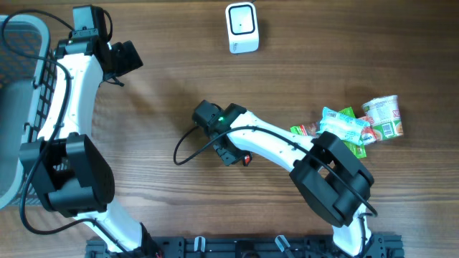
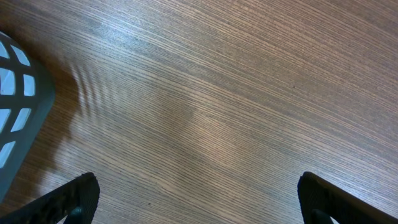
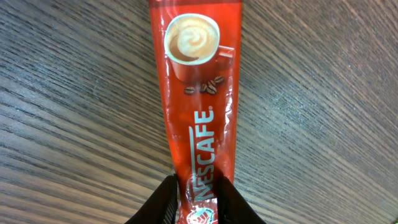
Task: Scan the item barcode
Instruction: 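Grasp the red Nescafe stick by its end with the right gripper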
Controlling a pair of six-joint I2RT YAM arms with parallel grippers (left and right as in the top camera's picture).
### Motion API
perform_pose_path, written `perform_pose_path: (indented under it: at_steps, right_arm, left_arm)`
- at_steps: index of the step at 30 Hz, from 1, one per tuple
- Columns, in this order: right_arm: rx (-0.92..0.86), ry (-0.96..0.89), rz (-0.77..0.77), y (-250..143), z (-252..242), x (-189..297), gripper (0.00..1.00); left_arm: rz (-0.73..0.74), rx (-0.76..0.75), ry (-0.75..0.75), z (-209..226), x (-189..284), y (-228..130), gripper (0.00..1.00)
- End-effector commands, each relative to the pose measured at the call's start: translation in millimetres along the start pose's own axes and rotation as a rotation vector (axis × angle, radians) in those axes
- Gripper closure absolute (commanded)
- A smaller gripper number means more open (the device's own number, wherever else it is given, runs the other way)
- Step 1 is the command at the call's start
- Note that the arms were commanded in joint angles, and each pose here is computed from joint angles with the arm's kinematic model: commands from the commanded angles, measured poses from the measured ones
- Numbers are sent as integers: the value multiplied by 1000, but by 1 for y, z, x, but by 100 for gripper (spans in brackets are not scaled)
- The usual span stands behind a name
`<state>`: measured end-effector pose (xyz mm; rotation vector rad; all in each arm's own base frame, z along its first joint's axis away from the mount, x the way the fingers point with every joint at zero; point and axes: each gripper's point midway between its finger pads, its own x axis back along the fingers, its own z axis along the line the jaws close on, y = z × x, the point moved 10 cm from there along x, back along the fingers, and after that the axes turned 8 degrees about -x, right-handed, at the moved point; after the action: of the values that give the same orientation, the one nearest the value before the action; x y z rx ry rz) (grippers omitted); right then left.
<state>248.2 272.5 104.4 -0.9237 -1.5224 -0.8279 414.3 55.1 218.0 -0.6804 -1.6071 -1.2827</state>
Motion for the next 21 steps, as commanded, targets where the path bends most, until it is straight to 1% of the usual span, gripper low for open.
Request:
perform_pose_path:
  at_steps: [1,4,6,16,19,21]
  right_arm:
    - [-28,-26,12,-4,-2,-1,78]
    - [-28,-28,16,-5,-2,-1,76]
    - [-27,-28,16,-5,-2,-1,73]
    - [-25,-20,38,-6,0,-7,74]
    - [-25,-17,47,-6,0,-10,78]
    - [-24,-17,49,-7,1,-14,76]
  left_arm:
    - [-3,3,-7,0,1,0,0]
    - [-3,3,-7,0,1,0,0]
    - [-3,3,-7,0,1,0,0]
    - [-3,3,-7,0,1,0,0]
    - [-3,3,-7,0,1,0,0]
    - [-3,3,-7,0,1,0,0]
